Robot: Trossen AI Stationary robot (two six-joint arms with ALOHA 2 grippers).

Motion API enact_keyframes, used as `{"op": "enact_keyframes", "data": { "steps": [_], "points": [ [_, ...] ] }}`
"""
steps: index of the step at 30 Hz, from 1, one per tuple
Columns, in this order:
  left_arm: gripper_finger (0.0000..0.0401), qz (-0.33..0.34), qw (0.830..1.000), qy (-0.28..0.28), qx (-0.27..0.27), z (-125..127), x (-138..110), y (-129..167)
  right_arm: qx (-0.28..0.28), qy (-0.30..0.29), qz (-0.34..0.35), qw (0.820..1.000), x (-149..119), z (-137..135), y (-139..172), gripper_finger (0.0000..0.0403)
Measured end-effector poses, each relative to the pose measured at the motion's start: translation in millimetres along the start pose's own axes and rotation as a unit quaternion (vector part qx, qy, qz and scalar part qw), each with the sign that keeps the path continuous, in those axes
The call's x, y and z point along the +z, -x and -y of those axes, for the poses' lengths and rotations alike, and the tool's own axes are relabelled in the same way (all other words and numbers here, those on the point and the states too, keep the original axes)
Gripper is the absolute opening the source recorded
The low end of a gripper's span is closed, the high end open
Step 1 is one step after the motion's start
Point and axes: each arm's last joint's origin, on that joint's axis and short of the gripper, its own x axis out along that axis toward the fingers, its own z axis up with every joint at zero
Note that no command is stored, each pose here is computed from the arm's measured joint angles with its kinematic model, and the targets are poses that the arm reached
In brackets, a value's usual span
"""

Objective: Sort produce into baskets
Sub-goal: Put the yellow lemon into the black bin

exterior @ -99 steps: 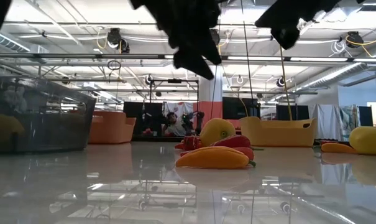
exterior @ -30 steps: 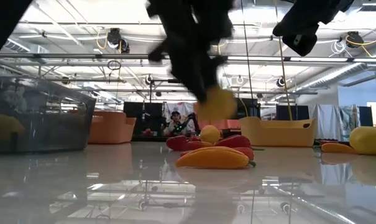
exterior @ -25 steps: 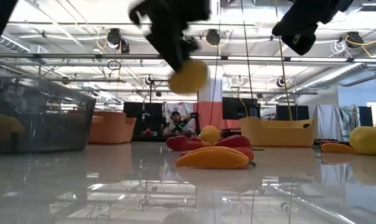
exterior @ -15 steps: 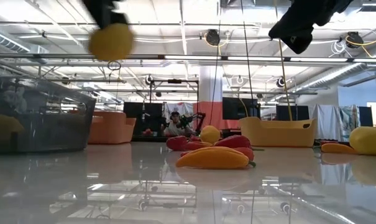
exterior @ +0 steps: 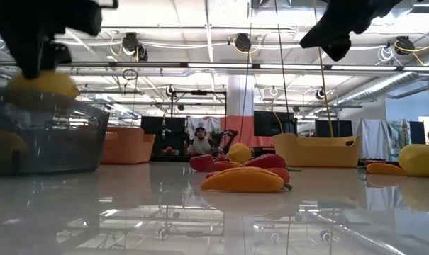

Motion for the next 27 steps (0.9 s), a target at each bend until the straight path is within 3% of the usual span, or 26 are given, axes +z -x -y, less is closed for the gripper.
{"op": "enact_keyframes", "data": {
  "steps": [9, 18, 23, 27],
  "points": [
    [0.0216, -0.019, 1.000, 0.002, 0.012, 0, -2, -14, -0.005, -0.003, 0.001, 1.000, 1, 3, 0, 0.0000],
    [0.0277, -0.021, 1.000, 0.001, 0.010, 0, -2, -14, -0.005, -0.005, 0.001, 1.000, 1, 3, 0, 0.0000],
    [0.0285, -0.034, 0.999, 0.003, -0.010, 1, -1, -13, -0.005, -0.005, 0.001, 1.000, 1, 3, 0, 0.0000],
    [0.0285, 0.011, 0.999, 0.008, -0.040, 7, 12, -3, -0.005, -0.005, 0.001, 1.000, 1, 3, 0, 0.0000]
  ]
}}
